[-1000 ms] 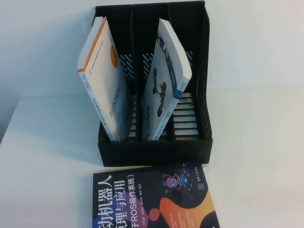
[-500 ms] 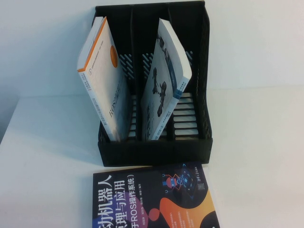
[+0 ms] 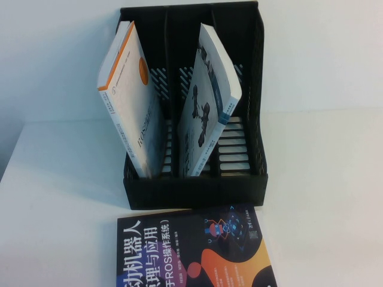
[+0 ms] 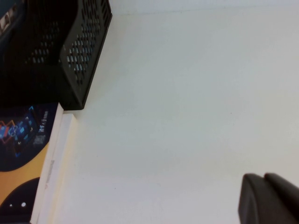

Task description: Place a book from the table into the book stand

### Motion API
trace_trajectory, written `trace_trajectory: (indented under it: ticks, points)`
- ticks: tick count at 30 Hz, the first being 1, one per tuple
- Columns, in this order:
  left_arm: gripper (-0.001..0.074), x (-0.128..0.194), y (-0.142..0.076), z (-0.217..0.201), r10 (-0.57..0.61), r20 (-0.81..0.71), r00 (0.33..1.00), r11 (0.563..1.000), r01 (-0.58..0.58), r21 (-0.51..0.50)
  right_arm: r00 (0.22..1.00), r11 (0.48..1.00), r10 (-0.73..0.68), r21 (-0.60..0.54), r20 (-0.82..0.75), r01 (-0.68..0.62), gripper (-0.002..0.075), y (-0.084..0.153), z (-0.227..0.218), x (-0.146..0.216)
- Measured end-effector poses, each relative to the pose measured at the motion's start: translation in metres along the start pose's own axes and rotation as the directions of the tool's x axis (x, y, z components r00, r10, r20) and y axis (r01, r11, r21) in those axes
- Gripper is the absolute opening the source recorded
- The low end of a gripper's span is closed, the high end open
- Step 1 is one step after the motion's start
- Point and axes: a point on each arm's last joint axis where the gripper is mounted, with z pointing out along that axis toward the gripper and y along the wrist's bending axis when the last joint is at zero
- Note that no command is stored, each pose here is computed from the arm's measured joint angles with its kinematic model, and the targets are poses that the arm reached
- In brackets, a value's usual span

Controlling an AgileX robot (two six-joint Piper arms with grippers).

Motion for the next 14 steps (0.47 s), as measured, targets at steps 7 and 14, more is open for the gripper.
trace_trajectory:
  ticks: [7, 14]
  points:
    - [-0.0004, 0.0000, 0.0000, 0.0000, 0.041, 0.000, 0.999, 0.999, -0.041, 0.000, 1.000, 1.000, 0.000, 0.000, 0.000, 0.000, 0.0003, 0.0000, 0.0000, 0.0000]
    - [-0.0004, 0.0000, 0.0000, 0.0000, 0.043, 0.000, 0.999, 0.999, -0.043, 0.000, 1.000, 1.000, 0.000, 0.000, 0.000, 0.000, 0.0003, 0.0000, 0.0000, 0.0000]
